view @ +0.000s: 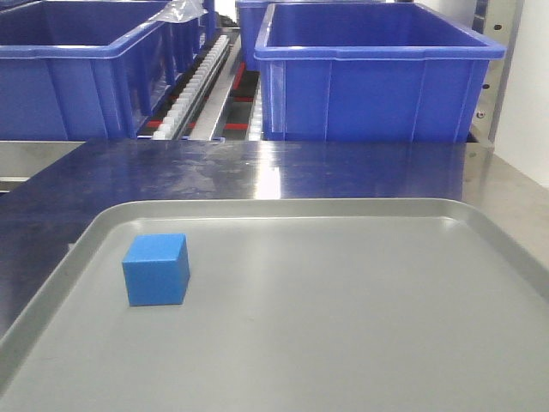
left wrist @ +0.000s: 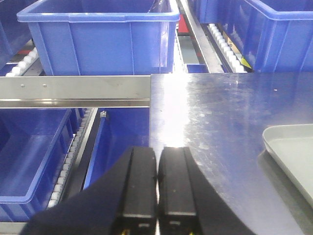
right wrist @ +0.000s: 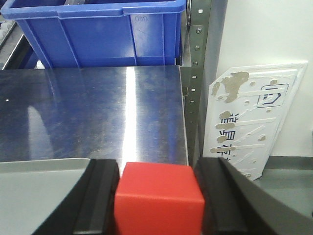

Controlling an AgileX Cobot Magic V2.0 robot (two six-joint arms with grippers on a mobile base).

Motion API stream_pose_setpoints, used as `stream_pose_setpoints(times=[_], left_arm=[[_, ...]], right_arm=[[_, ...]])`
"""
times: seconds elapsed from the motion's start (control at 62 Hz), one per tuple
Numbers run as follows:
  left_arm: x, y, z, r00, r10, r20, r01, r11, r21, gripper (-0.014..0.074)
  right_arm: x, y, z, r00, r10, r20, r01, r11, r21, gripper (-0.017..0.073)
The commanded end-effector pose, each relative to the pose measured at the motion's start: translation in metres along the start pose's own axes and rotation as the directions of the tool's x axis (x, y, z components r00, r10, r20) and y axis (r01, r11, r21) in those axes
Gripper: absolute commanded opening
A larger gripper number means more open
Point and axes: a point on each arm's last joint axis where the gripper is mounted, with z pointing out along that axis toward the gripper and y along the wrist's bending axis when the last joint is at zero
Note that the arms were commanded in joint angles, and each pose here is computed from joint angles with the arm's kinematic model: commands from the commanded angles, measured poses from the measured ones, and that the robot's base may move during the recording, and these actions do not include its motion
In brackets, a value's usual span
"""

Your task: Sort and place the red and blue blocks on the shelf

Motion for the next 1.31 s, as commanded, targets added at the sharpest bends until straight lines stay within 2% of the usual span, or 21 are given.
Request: stream_pose_setpoints(times=[0.0,0.693,0.822,1.064,1.29], left_arm=[[0.006,-0.001,0.001,0.998,-0.004,0.060,0.003,1.000,0.015,0.0134],[0.006,-0.001,0.001,0.998,-0.004,0.060,0.003,1.000,0.015,0.0134],[0.004,-0.001,0.001,0.998,0.011,0.062,-0.012,1.000,0.012,0.0134],[-0.033,-0.002,0.002,0.998,0.011,0.063,-0.011,1.000,0.009,0.0134],[-0.088,-0.003,0.016,0.997,0.009,-0.079,-0.011,1.000,-0.021,0.0134]], right_arm=[[-0.017,0.001,-0.004,0.993,-0.017,0.117,0.018,1.000,-0.005,0.0054],[-0.017,0.001,-0.004,0.993,-0.017,0.117,0.018,1.000,-0.005,0.0054],[-0.017,0.001,-0.004,0.993,-0.017,0.117,0.018,1.000,-0.005,0.0054],[-0.017,0.001,-0.004,0.993,-0.017,0.117,0.018,1.000,-0.005,0.0054],[-0.017,0.001,-0.004,0.993,-0.017,0.117,0.018,1.000,-0.005,0.0054]])
